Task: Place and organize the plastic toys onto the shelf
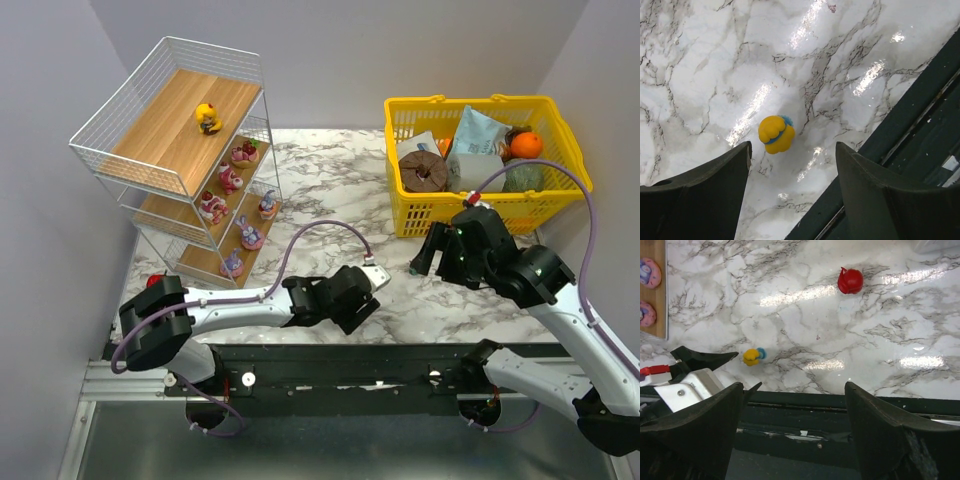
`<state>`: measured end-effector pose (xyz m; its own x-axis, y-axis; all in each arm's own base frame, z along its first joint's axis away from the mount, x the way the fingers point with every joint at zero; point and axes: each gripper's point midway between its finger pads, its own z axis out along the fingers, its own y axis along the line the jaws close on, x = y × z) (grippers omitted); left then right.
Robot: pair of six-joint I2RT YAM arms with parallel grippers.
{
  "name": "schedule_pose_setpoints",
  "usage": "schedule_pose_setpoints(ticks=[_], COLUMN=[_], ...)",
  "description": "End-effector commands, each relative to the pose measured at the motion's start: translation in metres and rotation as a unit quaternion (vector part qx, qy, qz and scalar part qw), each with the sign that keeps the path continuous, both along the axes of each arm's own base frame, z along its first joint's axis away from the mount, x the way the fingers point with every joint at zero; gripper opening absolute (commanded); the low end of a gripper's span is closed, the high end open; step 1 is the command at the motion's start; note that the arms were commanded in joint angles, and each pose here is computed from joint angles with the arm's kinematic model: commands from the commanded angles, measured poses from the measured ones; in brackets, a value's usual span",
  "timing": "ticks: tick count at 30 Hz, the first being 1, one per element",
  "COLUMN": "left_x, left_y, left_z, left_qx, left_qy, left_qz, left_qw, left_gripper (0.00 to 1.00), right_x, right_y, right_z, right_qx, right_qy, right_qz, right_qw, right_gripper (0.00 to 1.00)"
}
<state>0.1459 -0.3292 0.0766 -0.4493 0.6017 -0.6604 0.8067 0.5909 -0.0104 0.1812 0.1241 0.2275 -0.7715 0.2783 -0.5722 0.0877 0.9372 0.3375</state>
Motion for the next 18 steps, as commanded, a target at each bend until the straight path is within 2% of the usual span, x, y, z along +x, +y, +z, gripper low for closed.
schedule_pose_setpoints(ticks=[1,7,15,18], left_x=[0.010,0.015,0.019,0.018], left_y=[0.002,0.003,0.005,0.005], left_z=[-0.015,-0.027,-0.032,-0.035], left_qx=[0.019,0.029,0.030,0.029], left_qy=[-0.021,-0.019,-0.014,-0.008], left_qz=[0.012,0.019,0.026,0.031], left_qw=[1.000,0.999,0.999,0.999], left_gripper=[0.75,0.66,0.48,0.36], right_x=[-0.004,-0.004,-0.003,-0.004], right_y=[-0.013,-0.014,-0.014,-0.015], right_z=[-0.002,-0.005,-0.006,-0.007], right_qx=[-0.018,-0.021,-0.025,-0.026], right_qy=[0.001,0.005,0.006,0.007], right_qz=[-0.019,-0.020,-0.021,-0.021], right_qw=[1.000,1.000,0.999,0.999], right_gripper=[0.89,0.89,0.89,0.89])
